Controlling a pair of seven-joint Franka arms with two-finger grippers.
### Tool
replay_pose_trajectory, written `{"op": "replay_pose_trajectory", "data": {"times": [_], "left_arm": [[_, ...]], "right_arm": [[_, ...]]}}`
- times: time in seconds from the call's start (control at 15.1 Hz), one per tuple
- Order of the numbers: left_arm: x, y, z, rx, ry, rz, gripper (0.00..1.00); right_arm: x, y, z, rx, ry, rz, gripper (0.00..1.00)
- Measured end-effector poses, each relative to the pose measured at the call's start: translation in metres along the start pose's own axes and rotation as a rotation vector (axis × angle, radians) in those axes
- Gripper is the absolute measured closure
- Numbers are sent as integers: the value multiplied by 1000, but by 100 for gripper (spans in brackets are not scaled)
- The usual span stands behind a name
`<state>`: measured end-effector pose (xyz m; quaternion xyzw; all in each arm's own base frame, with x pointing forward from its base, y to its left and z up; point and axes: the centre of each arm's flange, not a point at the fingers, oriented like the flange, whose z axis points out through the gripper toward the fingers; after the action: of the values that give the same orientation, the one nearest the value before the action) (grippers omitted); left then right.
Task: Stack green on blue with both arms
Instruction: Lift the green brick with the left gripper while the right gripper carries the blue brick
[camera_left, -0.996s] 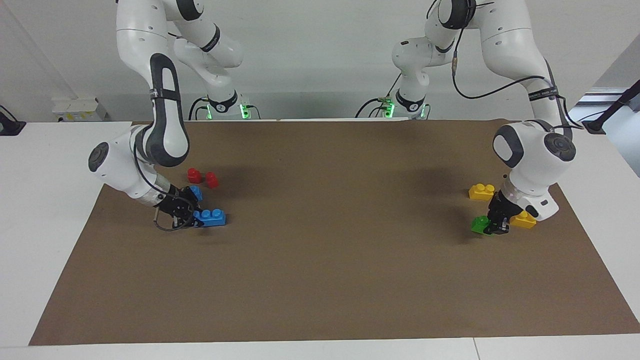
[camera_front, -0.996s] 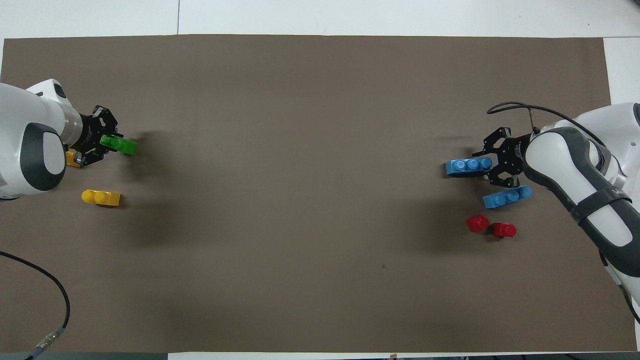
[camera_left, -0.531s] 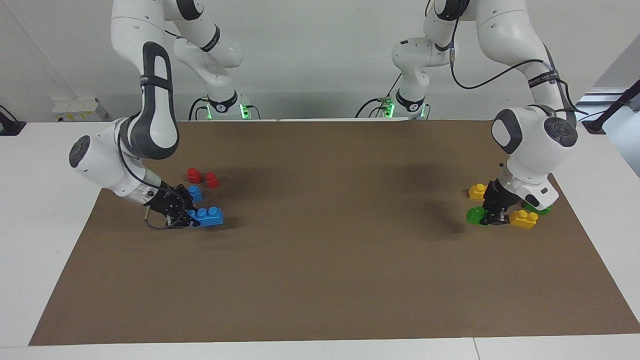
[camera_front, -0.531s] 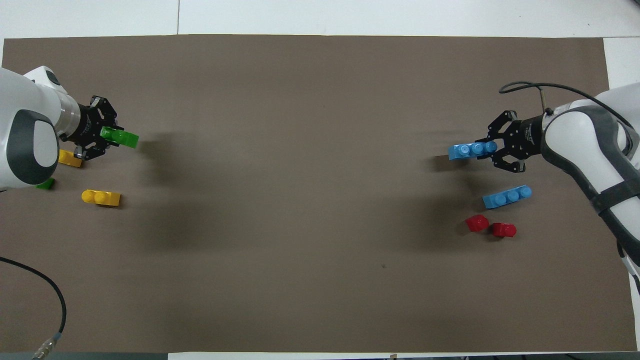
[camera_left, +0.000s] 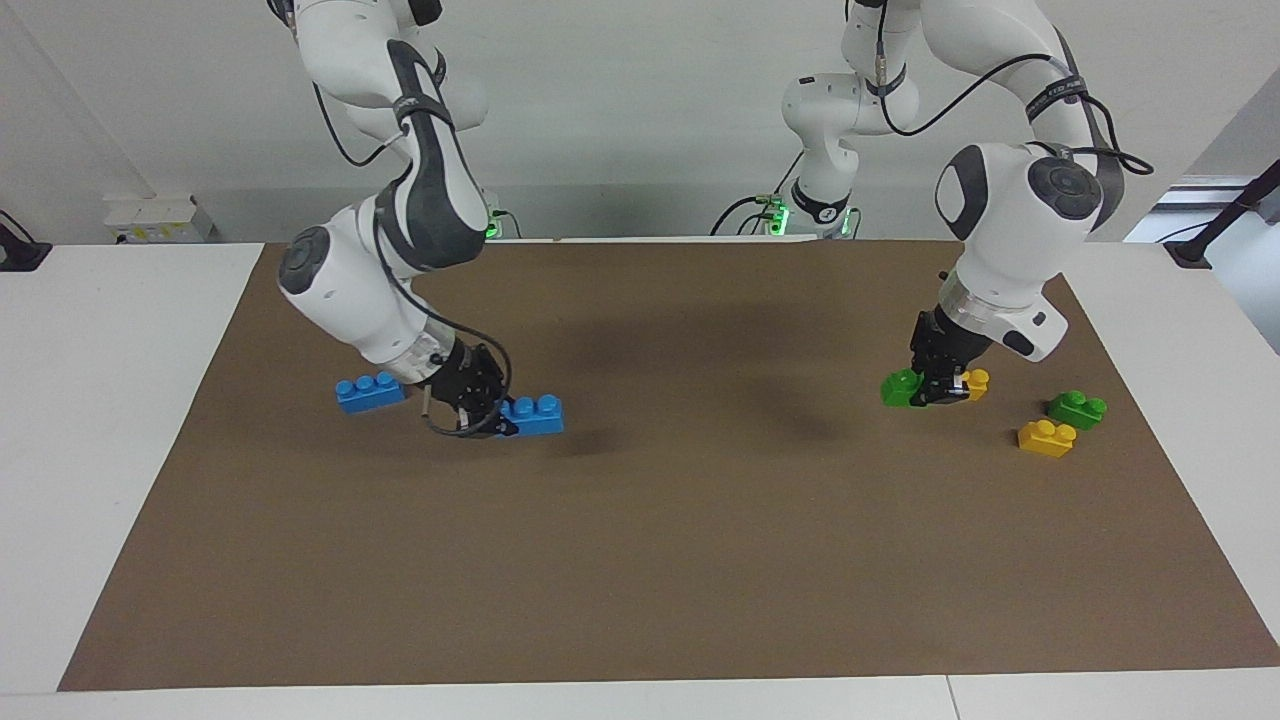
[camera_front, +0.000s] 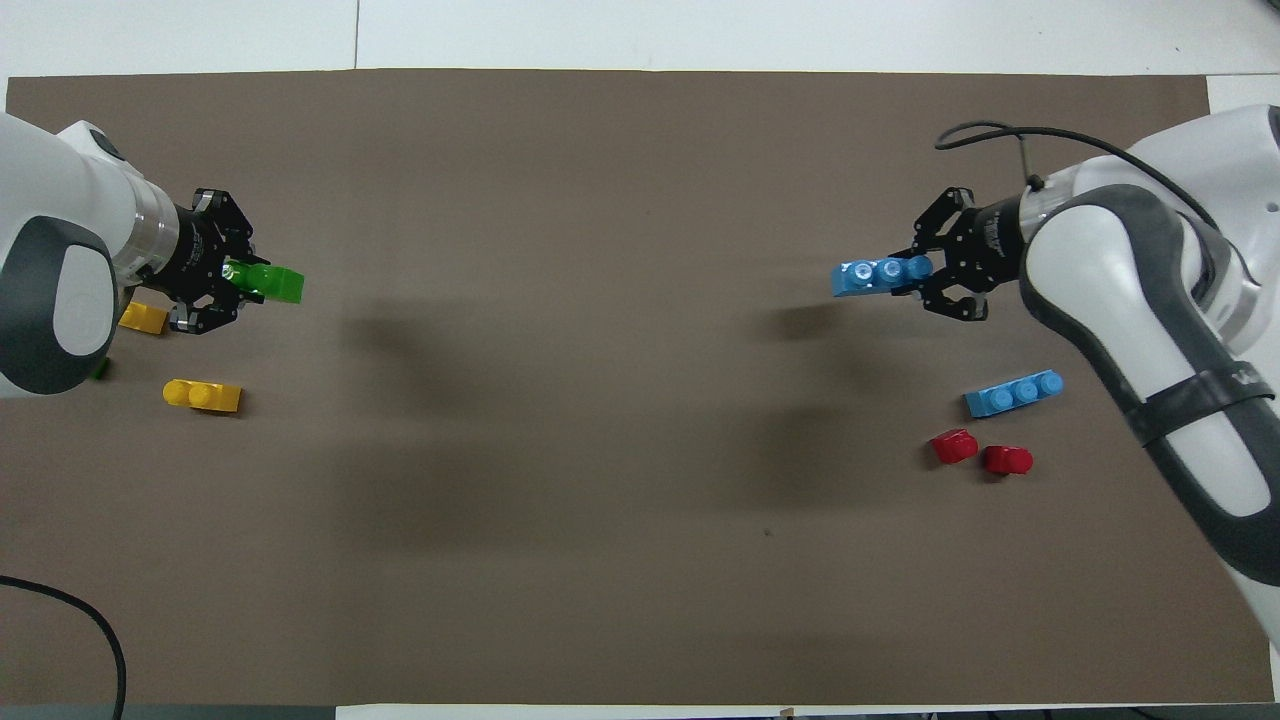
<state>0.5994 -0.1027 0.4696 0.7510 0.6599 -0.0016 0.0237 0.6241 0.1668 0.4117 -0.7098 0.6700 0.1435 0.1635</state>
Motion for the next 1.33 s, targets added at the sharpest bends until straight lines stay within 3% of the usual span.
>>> {"op": "replay_pose_trajectory", "data": {"times": [0.2, 0.53, 0.93, 1.33], "left_arm": [[-35, -7, -6, 13, -1, -10, 66], [-80, -16, -9, 21, -1, -42, 66], [-141, -32, -7, 16, -4, -87, 66], [-204, -69, 29, -80, 39, -104, 66]], "right_arm": [[-44, 14, 28, -17, -8, -13, 66], [-104, 46, 92, 24, -27, -2, 66], [-122, 67, 149, 28, -64, 42, 66], [-132, 83, 183, 7, -45, 108, 66]]}}
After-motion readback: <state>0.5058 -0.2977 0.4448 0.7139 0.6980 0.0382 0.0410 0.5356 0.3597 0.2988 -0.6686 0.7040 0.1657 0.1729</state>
